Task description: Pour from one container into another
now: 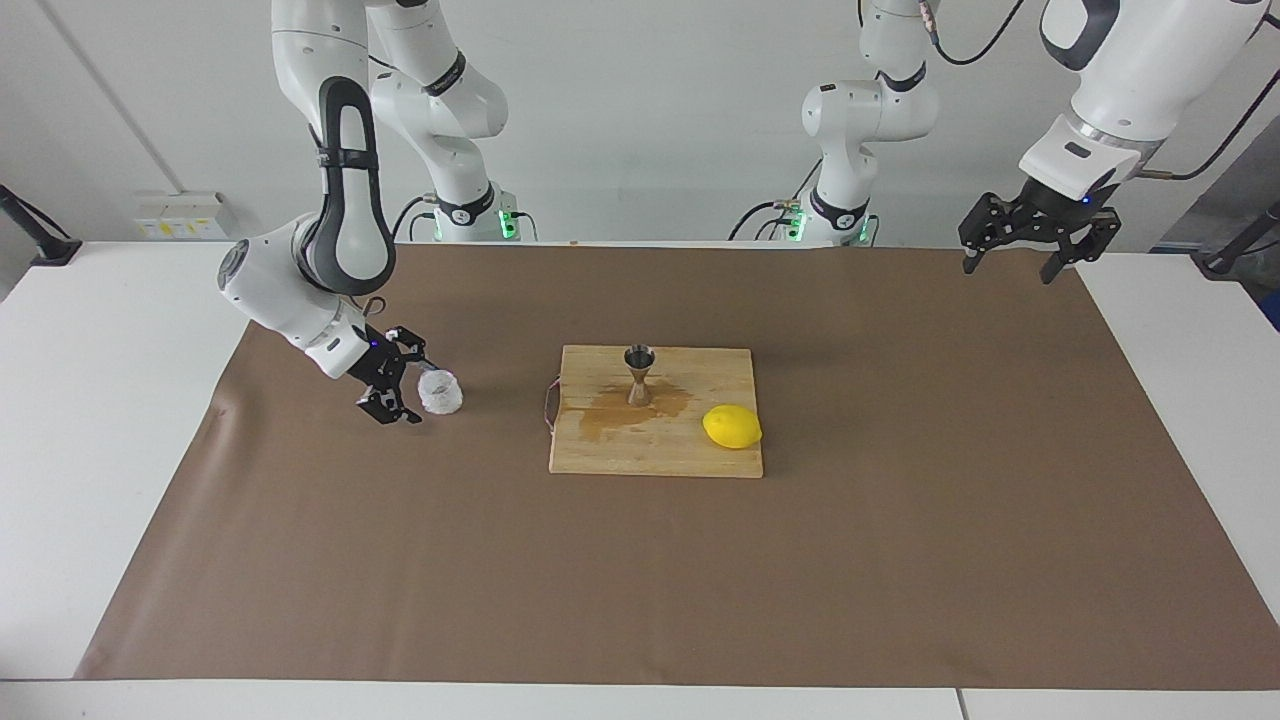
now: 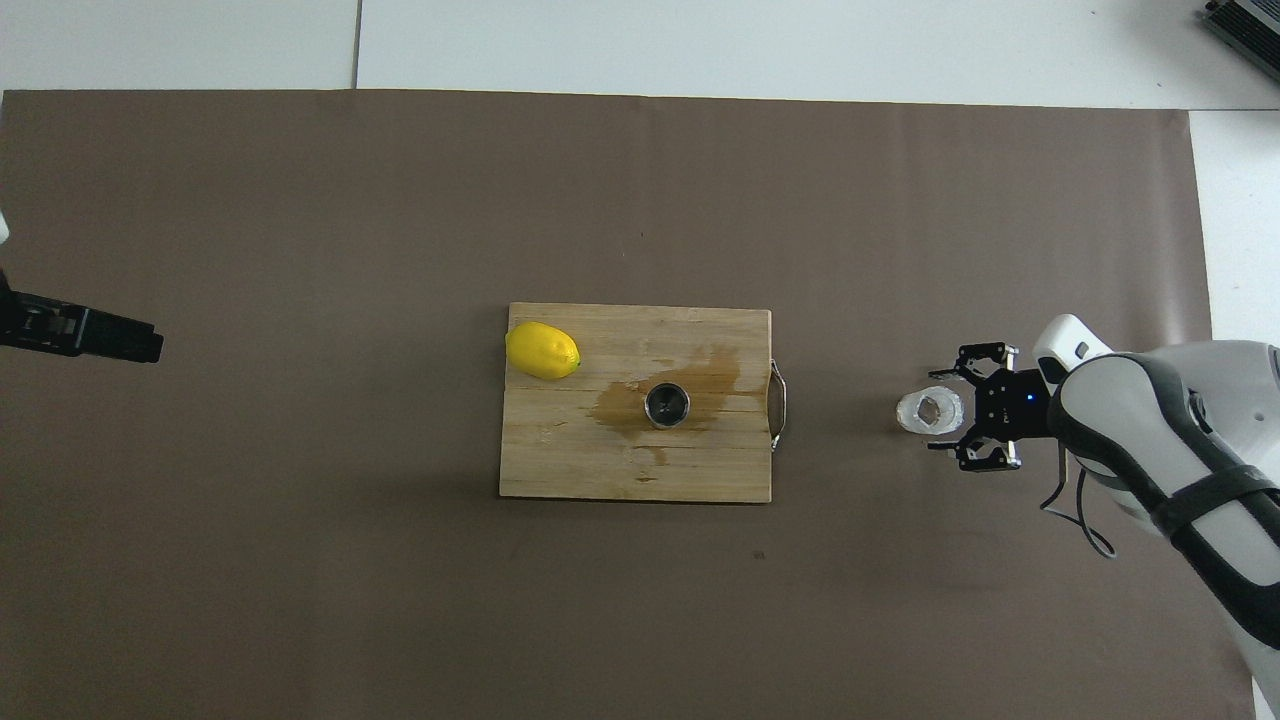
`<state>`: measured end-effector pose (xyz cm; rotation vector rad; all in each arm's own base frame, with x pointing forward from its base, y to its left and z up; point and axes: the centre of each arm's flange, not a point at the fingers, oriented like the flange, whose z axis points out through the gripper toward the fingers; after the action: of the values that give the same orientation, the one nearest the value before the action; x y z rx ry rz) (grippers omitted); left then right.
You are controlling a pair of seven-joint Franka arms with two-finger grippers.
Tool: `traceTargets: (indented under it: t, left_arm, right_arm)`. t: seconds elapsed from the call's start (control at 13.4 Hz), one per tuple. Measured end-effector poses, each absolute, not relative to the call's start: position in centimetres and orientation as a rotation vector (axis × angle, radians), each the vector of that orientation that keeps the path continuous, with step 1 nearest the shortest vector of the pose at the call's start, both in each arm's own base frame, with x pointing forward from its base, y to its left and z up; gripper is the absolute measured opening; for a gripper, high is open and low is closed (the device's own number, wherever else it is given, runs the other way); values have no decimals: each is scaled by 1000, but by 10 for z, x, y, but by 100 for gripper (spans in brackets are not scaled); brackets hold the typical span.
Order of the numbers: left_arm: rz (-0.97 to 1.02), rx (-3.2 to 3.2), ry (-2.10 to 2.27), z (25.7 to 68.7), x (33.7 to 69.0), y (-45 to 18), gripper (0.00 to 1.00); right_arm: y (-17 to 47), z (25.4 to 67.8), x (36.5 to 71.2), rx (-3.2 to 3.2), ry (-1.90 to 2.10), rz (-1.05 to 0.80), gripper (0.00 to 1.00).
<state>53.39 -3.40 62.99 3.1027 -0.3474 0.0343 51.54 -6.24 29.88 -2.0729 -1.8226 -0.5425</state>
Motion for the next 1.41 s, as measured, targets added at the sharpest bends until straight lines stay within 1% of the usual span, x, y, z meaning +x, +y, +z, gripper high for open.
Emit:
traceTargets:
  t: [0.3,0.52,0.67,0.82,1.12,1.41]
  left_arm:
    - [34,3103,-347,630,534,-34,100]
    - [34,3103,-347,630,534,-34,100]
    - [34,3103,-347,630,534,-34,100]
    - [34,3103,-347,630,534,-34,100]
    - [34,3103,-347,630,534,-34,100]
    - [34,3103,-347,630,534,-34,100]
  right_arm:
    - [-76,348,510,-2114,-1794,-617,100]
    - [-86,369,508,-2184,-1728,-637,100]
    - [-86,388,516,-2246,-1726,-591,100]
    - [-81,416,525,-2326,-1699,-520,100]
    - [-45,457,531,-2469,-1539,-458,100]
    - [8,478,537,-2676,-1304,-349,100]
